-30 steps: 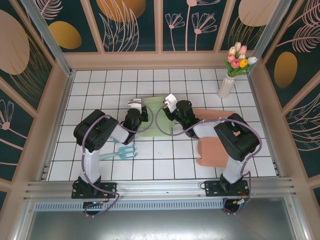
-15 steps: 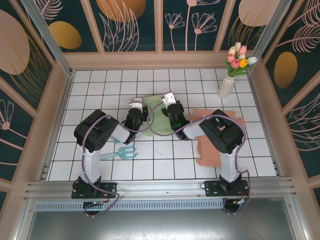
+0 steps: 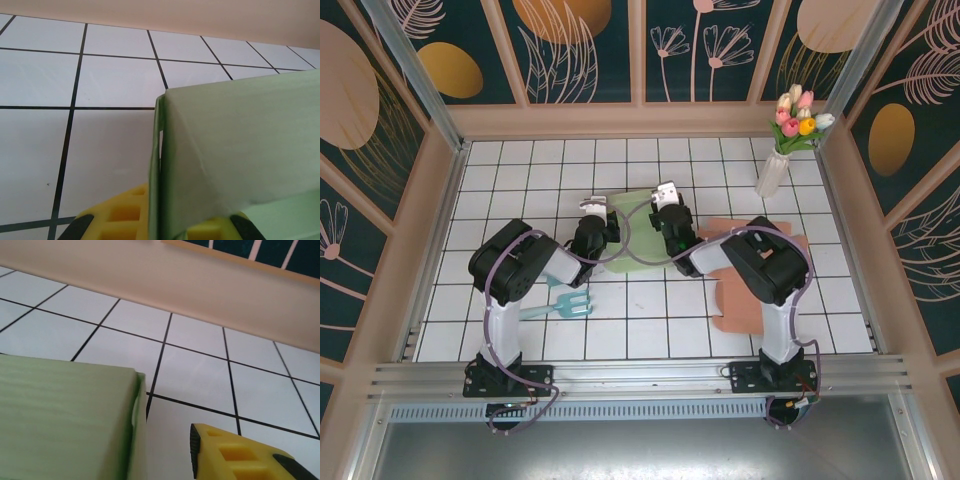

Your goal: Fold the paper box

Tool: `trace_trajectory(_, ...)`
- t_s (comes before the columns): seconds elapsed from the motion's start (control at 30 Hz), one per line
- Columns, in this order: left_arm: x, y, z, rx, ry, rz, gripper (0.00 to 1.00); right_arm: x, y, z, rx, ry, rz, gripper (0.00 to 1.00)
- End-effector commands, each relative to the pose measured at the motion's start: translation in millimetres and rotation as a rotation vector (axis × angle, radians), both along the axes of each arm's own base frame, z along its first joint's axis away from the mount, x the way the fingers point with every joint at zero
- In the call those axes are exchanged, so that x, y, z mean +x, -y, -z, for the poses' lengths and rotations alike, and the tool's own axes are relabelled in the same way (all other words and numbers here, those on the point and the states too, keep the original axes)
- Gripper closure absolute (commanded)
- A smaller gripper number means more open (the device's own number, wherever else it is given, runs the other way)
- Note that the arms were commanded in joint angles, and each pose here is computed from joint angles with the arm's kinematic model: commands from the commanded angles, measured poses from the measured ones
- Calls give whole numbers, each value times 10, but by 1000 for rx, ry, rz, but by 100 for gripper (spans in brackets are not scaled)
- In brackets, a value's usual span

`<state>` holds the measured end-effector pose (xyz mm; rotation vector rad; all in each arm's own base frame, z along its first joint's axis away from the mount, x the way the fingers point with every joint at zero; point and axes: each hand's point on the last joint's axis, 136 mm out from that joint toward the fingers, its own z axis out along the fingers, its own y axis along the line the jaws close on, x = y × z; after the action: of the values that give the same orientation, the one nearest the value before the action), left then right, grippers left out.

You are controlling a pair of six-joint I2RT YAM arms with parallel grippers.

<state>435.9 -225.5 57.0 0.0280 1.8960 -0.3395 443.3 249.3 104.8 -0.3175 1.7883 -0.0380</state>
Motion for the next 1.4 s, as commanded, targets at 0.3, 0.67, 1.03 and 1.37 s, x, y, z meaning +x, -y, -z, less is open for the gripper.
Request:
trace_trajectory(0.3, -7, -91, 108, 28, -41, -28, 100, 34, 136, 226, -43, -123, 61, 61)
trace_trajectory(0.67, 0, -98, 108, 26, -42, -34, 100, 77, 489, 2, -236, -2, 318, 83)
trace_trajectory(1.03, 19, -88, 128, 36, -55, -36, 100, -180, 35, -195, 67, -45, -4, 56)
trace_trajectory(1.37, 102, -58, 180, 62, -101, -49, 100, -927, 251, -778, 289, -122, -137, 50)
